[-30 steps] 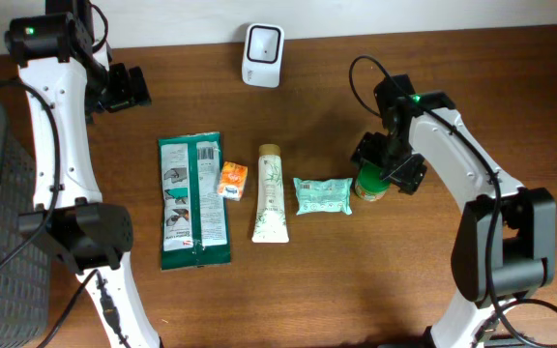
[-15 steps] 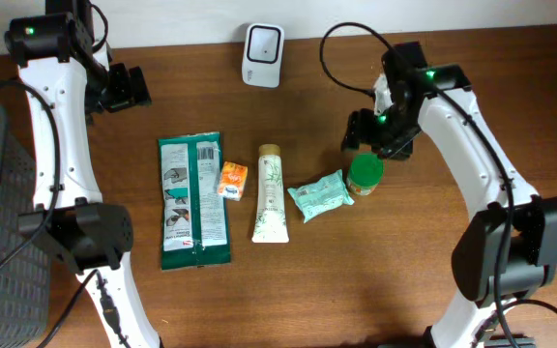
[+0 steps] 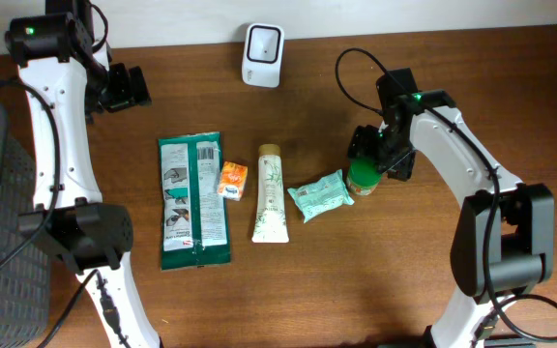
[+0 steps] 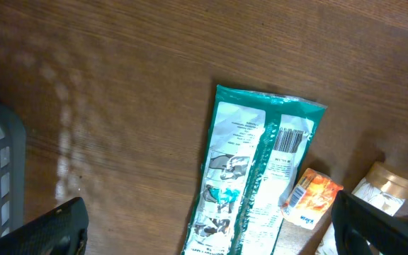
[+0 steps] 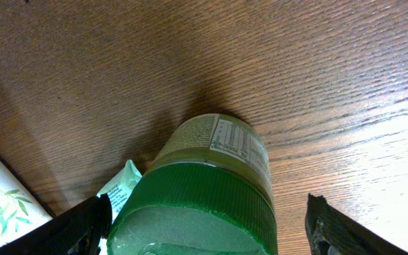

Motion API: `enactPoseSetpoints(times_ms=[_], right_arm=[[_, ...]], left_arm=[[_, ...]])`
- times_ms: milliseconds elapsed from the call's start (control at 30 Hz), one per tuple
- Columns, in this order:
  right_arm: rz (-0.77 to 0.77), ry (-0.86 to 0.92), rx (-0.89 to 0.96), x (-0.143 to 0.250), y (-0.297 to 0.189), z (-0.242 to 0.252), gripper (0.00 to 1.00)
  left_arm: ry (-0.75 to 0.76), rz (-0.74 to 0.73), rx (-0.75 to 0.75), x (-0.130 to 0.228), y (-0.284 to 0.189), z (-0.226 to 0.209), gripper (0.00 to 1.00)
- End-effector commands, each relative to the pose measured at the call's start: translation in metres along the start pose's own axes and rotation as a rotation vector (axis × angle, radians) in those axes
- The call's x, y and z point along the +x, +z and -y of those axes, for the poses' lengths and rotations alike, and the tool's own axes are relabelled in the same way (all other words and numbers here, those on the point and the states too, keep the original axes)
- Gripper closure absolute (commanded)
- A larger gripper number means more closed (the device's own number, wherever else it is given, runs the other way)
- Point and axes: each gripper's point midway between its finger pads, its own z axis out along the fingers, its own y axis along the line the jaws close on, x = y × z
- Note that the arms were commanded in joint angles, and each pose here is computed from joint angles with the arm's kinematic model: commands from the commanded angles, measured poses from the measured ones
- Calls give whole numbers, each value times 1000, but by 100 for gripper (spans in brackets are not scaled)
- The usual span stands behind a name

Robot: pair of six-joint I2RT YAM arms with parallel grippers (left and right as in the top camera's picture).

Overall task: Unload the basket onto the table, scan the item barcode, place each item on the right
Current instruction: 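Lower the right gripper and grasp the green-lidded jar, then lift the jar with the right gripper and hold it before the scanner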

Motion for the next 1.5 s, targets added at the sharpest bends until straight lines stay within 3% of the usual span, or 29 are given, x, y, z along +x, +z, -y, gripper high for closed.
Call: enactPoseSetpoints(times_ms=[0,233,467,500,633,700,767,800,900,1067,1133,1267,1367,1467], right_arm=[[-31,39,22,8,9,9,19],[-66,73,17,18,17,13,31],[-53,-31,-14,6,-19,-4,44],[-61,-47,-46,6,-26,-11,44],[-145,-128,-478,13,-70,-92,47],[-249,15,-672,17,-93,-124,50],[-376,220,-709,23,-103,-133,65],[-440,270,-739,28,-110,-138,66],[-593,335,-821,40,-131,-150,66],[-597,330,-828,41,-132,-151,66],[-564,287,-848,37,-132,-154,66],[-190,-247,-861,23,-113,-159,60],[1,-241,-565,-9,-77,-125,60],[123,-237,-452,-34,-82,-116,60]], left_arm=[[-7,19,13,-2,-7,0,1],[-7,19,13,-2,-7,0,1],[-7,19,13,-2,-7,0,1],[-7,19,13,-2,-7,0,0],[-7,19,13,-2,-7,0,1],[-7,19,13,-2,-7,0,1],[-7,19,13,-2,-7,0,0],[-6,19,13,-2,-7,0,1],[-7,19,13,-2,-7,0,1],[-7,19,13,-2,-7,0,1],[-7,19,13,-2,-7,0,1],[-7,19,13,-2,-7,0,1],[-7,19,13,-2,-7,0,1],[-7,19,13,-2,-7,0,1]])
